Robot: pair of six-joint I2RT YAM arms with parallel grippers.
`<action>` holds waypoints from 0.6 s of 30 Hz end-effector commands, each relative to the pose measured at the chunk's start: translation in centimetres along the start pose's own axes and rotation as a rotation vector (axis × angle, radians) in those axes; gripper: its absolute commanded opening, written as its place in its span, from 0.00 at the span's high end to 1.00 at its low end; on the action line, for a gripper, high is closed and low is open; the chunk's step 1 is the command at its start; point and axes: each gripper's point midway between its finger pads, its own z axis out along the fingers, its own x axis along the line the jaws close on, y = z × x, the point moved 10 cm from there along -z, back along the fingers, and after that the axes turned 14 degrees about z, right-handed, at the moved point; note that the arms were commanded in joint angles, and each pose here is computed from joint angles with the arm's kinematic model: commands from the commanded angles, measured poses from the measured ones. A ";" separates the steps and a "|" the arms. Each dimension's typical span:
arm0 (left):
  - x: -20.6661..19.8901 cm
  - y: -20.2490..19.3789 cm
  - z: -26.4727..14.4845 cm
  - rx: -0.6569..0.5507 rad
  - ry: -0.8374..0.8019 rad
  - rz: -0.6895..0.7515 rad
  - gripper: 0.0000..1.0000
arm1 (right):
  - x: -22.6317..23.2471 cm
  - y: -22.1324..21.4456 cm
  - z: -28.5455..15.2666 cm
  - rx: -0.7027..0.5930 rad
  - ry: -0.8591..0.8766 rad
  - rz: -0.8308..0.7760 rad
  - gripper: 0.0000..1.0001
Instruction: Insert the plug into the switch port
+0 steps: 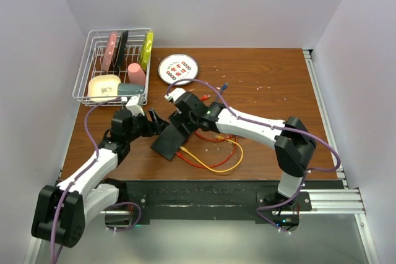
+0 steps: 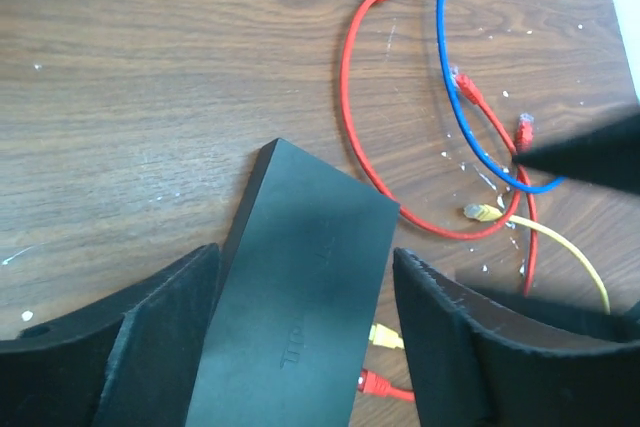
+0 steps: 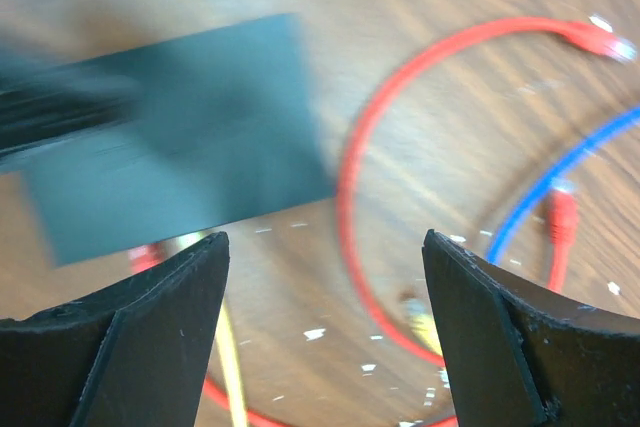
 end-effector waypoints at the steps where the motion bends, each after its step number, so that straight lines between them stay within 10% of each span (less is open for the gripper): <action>1: -0.4 1.5 -1.0 -0.056 -0.002 0.085 0.21 | -4.1 1.5 -0.2 -0.082 -0.069 0.149 0.20; 14: -0.4 0.9 -0.6 -0.035 -0.038 0.069 0.21 | -9.3 -0.5 3.6 -0.027 -0.241 0.297 0.29; 18: -0.5 0.7 -0.8 -0.044 -0.037 0.069 0.21 | -10.0 -1.4 4.8 0.017 -0.246 0.316 0.46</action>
